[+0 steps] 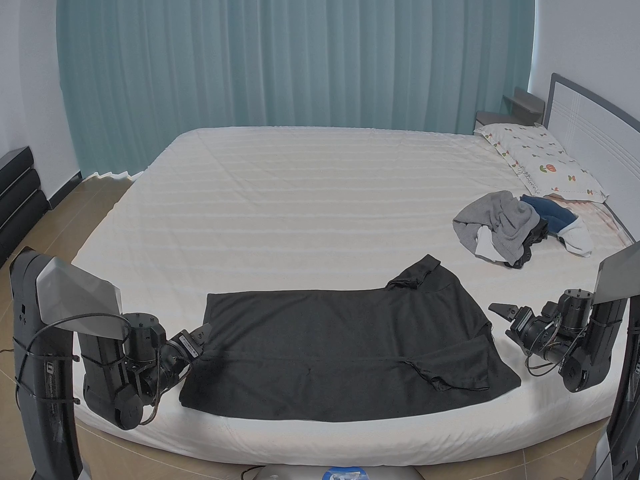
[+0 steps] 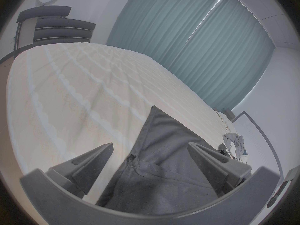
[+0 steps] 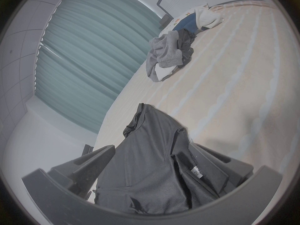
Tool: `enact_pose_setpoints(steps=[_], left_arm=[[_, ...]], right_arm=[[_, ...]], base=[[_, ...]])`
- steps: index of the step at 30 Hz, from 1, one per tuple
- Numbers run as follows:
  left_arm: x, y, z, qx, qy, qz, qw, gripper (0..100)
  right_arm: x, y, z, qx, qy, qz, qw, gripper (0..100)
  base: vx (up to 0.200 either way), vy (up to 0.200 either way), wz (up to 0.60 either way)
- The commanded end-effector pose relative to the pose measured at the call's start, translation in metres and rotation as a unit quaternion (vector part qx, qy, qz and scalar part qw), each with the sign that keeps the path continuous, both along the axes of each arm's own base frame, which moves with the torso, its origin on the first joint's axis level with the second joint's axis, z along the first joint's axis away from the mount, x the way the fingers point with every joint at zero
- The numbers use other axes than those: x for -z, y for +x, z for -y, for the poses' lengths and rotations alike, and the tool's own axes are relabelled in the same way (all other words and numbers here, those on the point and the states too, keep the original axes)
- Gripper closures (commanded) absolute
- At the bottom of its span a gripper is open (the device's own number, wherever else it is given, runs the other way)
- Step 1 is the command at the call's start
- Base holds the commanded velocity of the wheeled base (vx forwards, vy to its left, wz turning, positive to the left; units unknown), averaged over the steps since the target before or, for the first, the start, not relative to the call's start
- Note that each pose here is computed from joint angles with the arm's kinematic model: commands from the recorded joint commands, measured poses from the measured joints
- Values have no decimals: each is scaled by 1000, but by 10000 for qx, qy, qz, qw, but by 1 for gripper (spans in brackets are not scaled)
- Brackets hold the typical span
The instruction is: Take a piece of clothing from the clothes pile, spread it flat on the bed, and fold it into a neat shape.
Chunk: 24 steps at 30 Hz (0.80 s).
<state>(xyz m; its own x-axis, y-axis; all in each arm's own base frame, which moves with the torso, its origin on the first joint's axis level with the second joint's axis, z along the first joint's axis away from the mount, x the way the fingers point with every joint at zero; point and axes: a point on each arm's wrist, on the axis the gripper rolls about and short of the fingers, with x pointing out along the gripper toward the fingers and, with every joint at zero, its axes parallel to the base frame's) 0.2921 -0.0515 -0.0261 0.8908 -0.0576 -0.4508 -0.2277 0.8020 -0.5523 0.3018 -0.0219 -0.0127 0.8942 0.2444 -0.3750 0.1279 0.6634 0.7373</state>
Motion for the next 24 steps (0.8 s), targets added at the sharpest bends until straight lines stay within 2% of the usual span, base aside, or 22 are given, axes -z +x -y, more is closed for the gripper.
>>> enact_pose_setpoints(steps=[1, 3, 16, 24], left_arm=[[-2, 2, -1, -39, -5, 82, 10000, 0], [-5, 3, -3, -197, 38, 146, 9997, 0], [-8, 12, -4, -288, 4, 322, 9991, 0], [-13, 14, -3, -249, -60, 422, 9988, 0]], right_arm=[[0, 0, -1, -8, -3, 25, 10000, 0], [0, 0, -1, -8, -3, 25, 10000, 0], [1, -1, -4, -70, 0, -5, 10000, 0], [2, -3, -12, -196, -6, -50, 9998, 0]], base=[[0, 0, 0], [0, 0, 0], [200, 0, 0], [0, 0, 0]])
